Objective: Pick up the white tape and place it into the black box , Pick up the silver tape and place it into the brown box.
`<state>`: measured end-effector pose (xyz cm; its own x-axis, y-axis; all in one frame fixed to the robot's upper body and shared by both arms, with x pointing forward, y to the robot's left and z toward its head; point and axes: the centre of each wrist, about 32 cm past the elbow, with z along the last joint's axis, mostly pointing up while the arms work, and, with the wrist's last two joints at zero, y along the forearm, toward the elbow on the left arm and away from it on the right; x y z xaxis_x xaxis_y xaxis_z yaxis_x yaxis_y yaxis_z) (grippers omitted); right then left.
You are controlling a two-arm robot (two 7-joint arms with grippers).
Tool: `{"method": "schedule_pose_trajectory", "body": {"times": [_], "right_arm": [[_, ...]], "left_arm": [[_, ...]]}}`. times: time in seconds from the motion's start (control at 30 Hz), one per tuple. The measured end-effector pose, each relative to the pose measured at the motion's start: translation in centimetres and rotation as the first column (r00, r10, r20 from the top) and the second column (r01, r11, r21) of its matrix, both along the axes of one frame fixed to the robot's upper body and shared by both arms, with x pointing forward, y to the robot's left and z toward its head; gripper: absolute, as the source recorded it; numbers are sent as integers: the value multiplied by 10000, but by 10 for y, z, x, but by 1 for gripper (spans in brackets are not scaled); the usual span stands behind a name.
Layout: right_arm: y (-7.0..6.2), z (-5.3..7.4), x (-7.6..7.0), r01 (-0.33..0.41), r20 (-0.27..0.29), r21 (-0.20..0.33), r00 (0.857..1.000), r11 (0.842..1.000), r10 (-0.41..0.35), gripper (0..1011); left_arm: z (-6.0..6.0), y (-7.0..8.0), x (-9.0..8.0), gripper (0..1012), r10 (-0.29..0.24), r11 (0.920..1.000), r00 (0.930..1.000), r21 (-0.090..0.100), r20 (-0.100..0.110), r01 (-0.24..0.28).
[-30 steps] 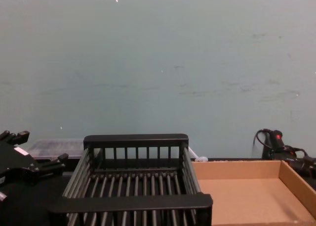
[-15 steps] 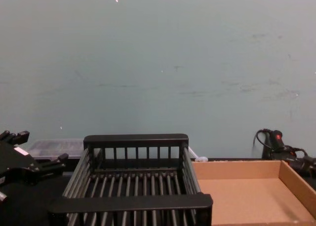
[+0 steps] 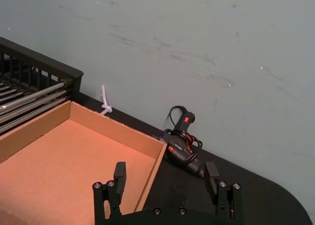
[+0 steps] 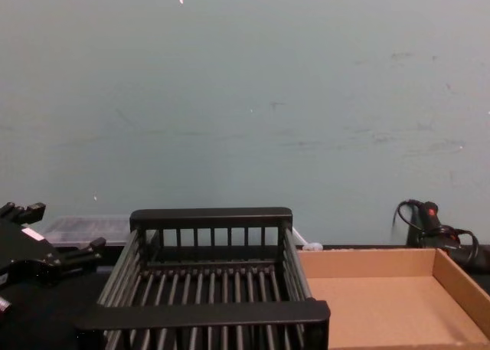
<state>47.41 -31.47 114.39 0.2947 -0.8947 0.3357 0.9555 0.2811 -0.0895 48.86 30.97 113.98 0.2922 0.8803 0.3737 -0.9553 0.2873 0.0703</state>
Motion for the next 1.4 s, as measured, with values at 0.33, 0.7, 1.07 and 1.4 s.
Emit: {"method": "schedule_pose_trajectory", "body": {"times": [0.33,0.7,1.07,1.4], "right_arm": [[-3,9,-22,-226,-349,302,9991,9993,236,1002],[-5,25,-53,-273,-1455,575,9887,9980,354,1002],[-6,37,-74,-358,-2493,906,9667,9952,575,1002],[-3,36,-83,-533,-3118,1035,9465,9932,833,1002]], "left_arm": [[0,0,0,1001,-1,10000,10000,0,0,1],[0,0,0,1001,0,10000,10000,0,-1,0],[0,0,0,1001,-1,10000,10000,0,1,1],[0,0,0,1001,0,10000,10000,0,0,0]]}}
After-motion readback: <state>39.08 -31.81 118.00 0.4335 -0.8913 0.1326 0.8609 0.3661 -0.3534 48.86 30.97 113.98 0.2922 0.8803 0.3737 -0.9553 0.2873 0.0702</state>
